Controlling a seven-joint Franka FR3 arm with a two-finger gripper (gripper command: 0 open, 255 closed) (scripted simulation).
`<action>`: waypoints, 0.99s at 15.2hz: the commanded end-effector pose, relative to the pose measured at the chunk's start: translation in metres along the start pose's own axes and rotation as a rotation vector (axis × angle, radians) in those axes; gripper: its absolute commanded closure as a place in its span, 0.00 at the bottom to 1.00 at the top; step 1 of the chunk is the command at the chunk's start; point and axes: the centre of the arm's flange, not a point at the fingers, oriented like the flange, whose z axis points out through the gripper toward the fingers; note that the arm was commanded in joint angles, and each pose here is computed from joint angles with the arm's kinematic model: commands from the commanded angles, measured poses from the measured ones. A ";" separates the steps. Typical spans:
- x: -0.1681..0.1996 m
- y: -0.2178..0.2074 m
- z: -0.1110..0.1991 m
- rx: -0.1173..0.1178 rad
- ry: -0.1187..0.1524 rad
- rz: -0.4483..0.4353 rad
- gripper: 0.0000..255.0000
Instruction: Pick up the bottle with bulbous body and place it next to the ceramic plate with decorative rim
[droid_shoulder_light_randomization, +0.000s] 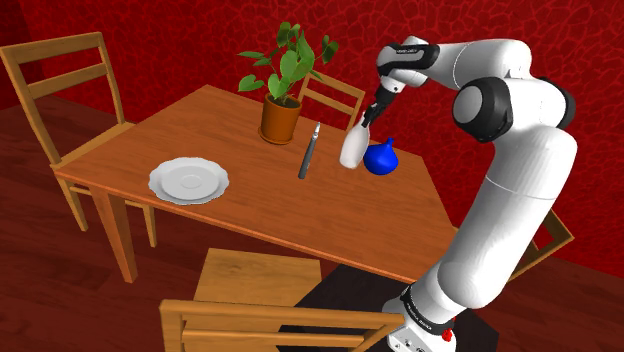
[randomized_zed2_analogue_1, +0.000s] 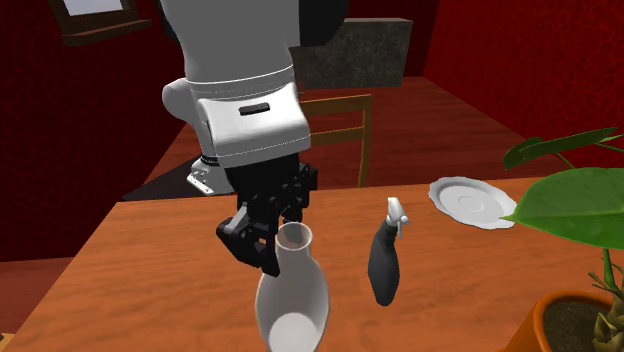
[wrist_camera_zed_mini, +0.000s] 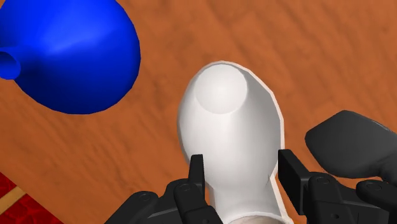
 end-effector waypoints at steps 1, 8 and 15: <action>0.002 0.000 -0.010 0.000 0.000 0.000 1.00; 0.009 -0.036 -0.046 0.000 0.000 0.000 1.00; 0.020 -0.120 -0.084 0.000 0.000 0.000 1.00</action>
